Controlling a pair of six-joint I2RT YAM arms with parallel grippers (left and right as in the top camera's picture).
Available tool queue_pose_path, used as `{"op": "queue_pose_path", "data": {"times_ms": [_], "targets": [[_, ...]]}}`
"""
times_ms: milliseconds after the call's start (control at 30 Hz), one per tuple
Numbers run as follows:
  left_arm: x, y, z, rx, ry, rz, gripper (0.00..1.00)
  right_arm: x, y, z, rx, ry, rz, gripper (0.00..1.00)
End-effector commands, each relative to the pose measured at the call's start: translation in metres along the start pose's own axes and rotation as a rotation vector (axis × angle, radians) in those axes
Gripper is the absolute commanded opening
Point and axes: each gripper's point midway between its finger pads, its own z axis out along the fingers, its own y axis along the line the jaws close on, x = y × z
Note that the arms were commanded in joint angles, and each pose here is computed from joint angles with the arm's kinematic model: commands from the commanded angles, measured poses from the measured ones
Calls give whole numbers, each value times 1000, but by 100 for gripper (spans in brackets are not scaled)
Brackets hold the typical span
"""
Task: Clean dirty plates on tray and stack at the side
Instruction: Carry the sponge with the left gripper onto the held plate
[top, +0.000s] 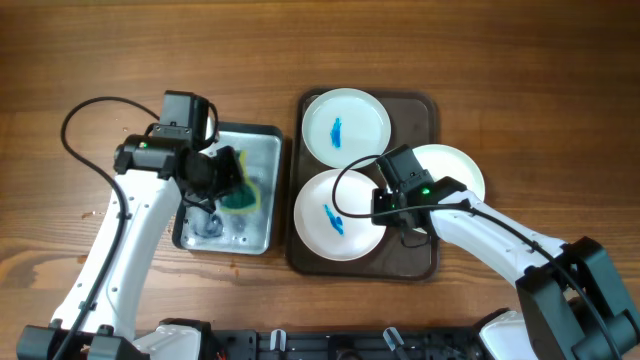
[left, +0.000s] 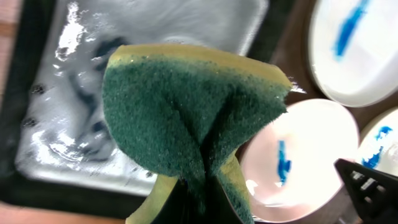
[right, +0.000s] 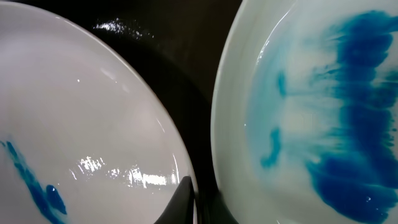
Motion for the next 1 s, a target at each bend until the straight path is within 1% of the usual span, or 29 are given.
{"op": "queue_pose_path", "data": {"times_ms": [0, 67, 200, 333, 467, 533, 600, 733, 833, 967], "targets": [[9, -41, 2, 99, 9, 110, 4, -8, -19, 4, 108, -40, 43, 4], [14, -56, 9, 112, 17, 137, 4, -8, -19, 4, 107, -40, 44, 4], [31, -88, 39, 120, 73, 180, 4, -7, -18, 4, 104, -34, 44, 4], [51, -105, 77, 91, 153, 149, 4, -5, -15, 4, 86, -21, 44, 4], [74, -130, 109, 158, 263, 162, 4, -4, -13, 4, 71, -13, 44, 4], [81, -134, 128, 146, 293, 130, 4, -3, -13, 4, 71, -12, 44, 4], [92, -144, 142, 177, 339, 127, 4, -3, -12, 4, 68, -10, 44, 4], [112, -167, 156, 270, 407, 167, 4, -2, -11, 4, 62, -7, 44, 4], [124, -171, 163, 273, 440, 176, 4, -2, -10, 5, 55, -2, 44, 4], [141, -179, 158, 314, 502, 206, 4, -2, -10, 4, 56, -2, 44, 4]]}}
